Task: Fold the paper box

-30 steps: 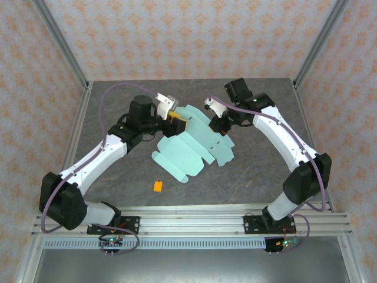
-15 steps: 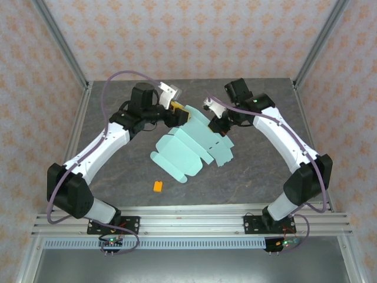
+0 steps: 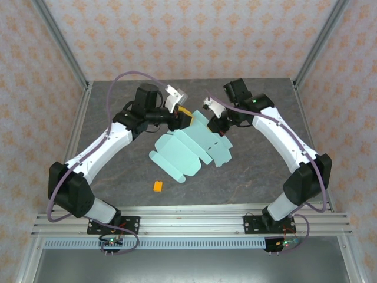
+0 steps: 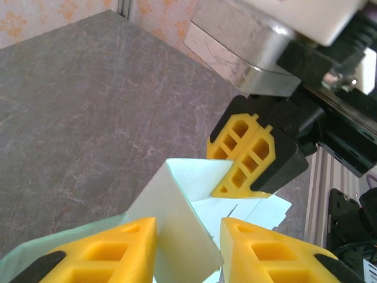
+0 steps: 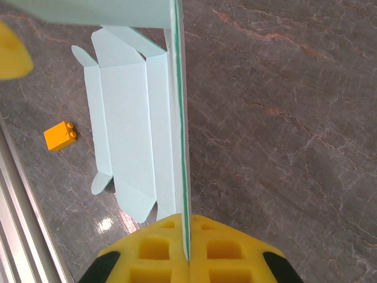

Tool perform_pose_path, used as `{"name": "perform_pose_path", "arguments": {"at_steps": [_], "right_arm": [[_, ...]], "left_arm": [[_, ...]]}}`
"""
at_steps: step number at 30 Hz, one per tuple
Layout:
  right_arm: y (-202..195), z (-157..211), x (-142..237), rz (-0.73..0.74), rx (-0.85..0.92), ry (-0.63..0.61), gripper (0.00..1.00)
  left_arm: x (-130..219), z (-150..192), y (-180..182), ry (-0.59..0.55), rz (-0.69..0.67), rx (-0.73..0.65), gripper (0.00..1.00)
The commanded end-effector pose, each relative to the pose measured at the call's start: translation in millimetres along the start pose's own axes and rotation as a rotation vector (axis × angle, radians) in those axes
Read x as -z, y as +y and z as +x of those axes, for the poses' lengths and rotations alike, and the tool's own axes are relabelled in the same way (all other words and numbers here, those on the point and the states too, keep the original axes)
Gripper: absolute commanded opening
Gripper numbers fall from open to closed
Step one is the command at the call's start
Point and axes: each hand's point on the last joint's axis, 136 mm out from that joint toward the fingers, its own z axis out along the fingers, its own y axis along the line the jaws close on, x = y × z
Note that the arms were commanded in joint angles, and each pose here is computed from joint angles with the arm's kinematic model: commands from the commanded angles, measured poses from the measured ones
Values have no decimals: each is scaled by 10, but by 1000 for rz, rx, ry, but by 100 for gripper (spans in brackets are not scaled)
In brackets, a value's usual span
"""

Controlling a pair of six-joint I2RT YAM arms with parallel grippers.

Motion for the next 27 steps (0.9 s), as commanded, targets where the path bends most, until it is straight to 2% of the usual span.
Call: {"name": "perform_pose_path", "arguments": {"at_steps": [1, 9, 15, 20, 27], "right_arm": [[-32, -173, 22, -8, -31, -45, 0], [28, -285, 15, -57, -57, -85, 0], [-43, -173, 49, 4, -38, -60, 0], [-200, 11, 77, 116, 4, 16, 0], [-586, 309, 8, 313, 103, 212, 0]], "left_arm": [[25, -18, -207, -15, 62, -57, 34], [-168, 99, -231, 32, 80, -55, 36], [-122, 130, -127, 28, 7, -48, 43], [88, 123, 70, -36, -135, 19, 50], [670, 360, 558, -178, -426, 217, 55]]}}
